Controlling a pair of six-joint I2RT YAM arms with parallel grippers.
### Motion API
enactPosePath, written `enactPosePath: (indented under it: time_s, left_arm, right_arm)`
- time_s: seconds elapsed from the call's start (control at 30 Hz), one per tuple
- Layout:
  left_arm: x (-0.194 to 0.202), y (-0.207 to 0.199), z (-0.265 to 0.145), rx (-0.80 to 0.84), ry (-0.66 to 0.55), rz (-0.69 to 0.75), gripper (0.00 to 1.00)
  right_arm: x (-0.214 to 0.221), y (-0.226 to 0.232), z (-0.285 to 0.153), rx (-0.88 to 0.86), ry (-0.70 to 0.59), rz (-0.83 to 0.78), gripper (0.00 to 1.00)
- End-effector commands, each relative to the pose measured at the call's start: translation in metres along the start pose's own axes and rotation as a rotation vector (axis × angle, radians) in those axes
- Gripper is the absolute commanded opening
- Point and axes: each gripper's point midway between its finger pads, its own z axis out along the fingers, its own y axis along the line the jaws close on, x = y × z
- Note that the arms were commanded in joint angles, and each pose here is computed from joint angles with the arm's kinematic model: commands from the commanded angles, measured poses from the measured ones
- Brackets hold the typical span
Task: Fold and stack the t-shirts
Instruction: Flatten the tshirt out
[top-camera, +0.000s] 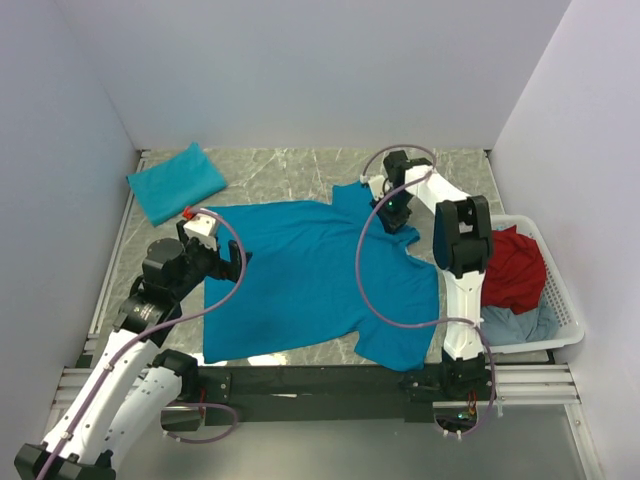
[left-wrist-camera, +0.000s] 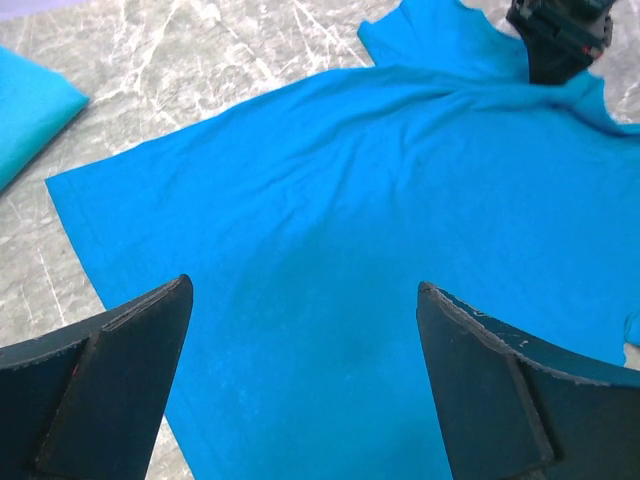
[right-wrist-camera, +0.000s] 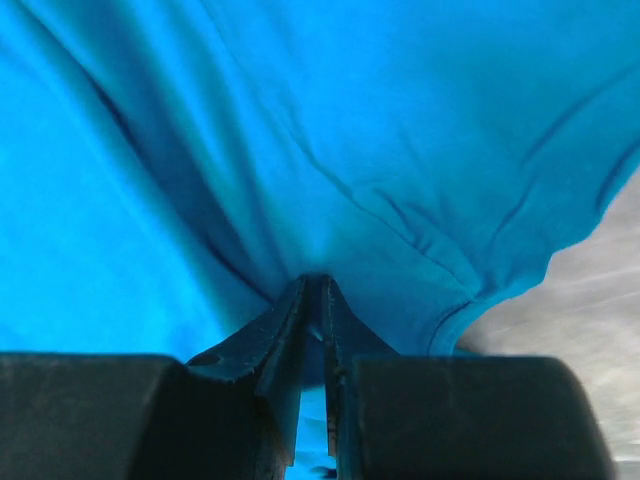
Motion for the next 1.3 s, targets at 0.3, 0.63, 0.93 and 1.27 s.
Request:
enactPosePath:
  time_s: [0.3, 0.63, 0.93, 1.27]
  left_arm:
    - [-0.013, -0.004, -0.003, 0.025, -0.060, 0.002, 0.99]
    - [-0.012, 0.002, -0.002, -0.010, -0.059, 0.006, 1.00]
    - [-0.004, 0.007, 0.004, -0.032, -0.022, 0.004, 0.99]
    - [0.000, 0.011, 0.006, -0.050, -0.004, 0.004, 0.99]
  right_arm:
    - [-0.054, -0.019, -0.084, 0.102, -0.245, 0.086, 0.41]
    - [-0.131, -0.074, -0.079, 0.124, -0.481, 0.330, 0.56]
    - [-0.163, -0.123, -0.064, 0.290, -0.564, 0.251, 0.56]
    - [-0.172, -0.134, -0.031, 0.354, -0.537, 0.103, 0.49]
